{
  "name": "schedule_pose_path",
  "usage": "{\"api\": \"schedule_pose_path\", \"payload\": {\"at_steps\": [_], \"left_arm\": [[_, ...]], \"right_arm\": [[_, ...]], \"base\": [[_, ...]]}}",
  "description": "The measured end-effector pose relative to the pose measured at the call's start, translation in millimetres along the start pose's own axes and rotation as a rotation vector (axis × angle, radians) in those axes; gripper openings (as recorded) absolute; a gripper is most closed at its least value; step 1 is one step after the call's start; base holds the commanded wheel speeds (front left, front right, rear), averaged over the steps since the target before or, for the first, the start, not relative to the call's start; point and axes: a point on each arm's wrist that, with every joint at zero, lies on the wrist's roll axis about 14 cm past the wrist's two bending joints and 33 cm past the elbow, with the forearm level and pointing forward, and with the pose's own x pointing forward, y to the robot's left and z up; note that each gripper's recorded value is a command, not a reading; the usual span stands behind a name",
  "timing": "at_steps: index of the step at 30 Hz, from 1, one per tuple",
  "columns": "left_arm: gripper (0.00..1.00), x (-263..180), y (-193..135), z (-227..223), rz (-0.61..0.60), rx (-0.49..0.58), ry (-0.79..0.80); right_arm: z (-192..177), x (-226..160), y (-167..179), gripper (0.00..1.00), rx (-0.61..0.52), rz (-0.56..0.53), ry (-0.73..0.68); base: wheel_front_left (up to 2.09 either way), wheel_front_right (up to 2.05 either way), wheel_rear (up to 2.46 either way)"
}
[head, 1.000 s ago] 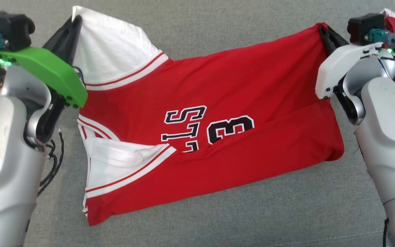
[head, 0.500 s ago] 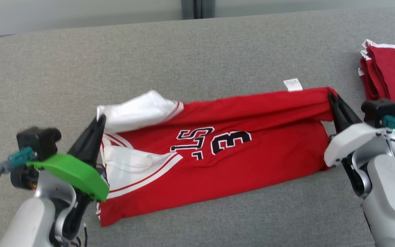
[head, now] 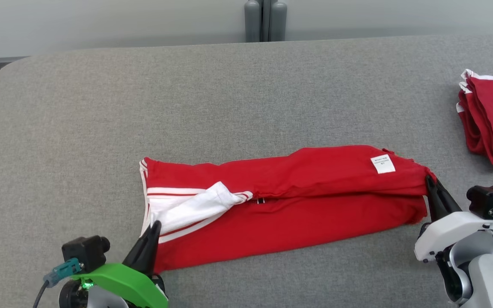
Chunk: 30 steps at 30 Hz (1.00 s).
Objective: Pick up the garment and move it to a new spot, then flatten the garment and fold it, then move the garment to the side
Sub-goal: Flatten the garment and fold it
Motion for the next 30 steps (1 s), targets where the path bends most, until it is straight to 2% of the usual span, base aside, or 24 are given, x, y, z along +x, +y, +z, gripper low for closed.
{"api": "schedule_pose_path", "payload": {"at_steps": [2, 3, 4, 5, 6, 13, 16, 25, 30], "left_arm": [[0.0, 0, 2, -6, 0.014, -0.015, 0.006], [0.0, 0, 4, -10, 0.02, -0.018, 0.016], [0.04, 0, 6, -15, 0.029, -0.018, 0.03], [0.3, 0, 9, -18, 0.037, -0.017, 0.039], [0.99, -1, 10, -19, 0.041, -0.017, 0.036], [1.0, -8, 27, 3, 0.107, -0.006, -0.084], [1.0, -11, 32, 19, 0.131, 0.009, -0.157], [1.0, -9, 27, 42, 0.152, 0.085, -0.271], [1.0, -9, 27, 43, 0.16, 0.09, -0.286]], "right_arm": [[-6, -2, -1, 0.0, 0.014, -0.011, 0.016], [-9, -3, -1, 0.28, 0.015, -0.016, 0.023], [-11, -5, -4, 0.63, 0.016, -0.026, 0.025], [-12, -6, -7, 1.0, 0.017, -0.037, 0.024], [-13, -7, -9, 1.0, 0.019, -0.046, 0.023], [-17, -23, -32, 1.0, 0.057, -0.131, 0.005], [-6, -25, -35, 1.0, 0.064, -0.144, -0.032], [20, -8, -4, 1.0, 0.036, -0.056, -0.043], [8, 3, 6, 1.0, 0.004, -0.018, 0.044]], "base": [[0.0, 0.0, 0.0], [0.0, 0.0, 0.0], [0.0, 0.0, 0.0], [0.0, 0.0, 0.0], [0.0, 0.0, 0.0], [0.0, 0.0, 0.0], [0.0, 0.0, 0.0], [0.0, 0.0, 0.0], [0.0, 0.0, 0.0]]}}
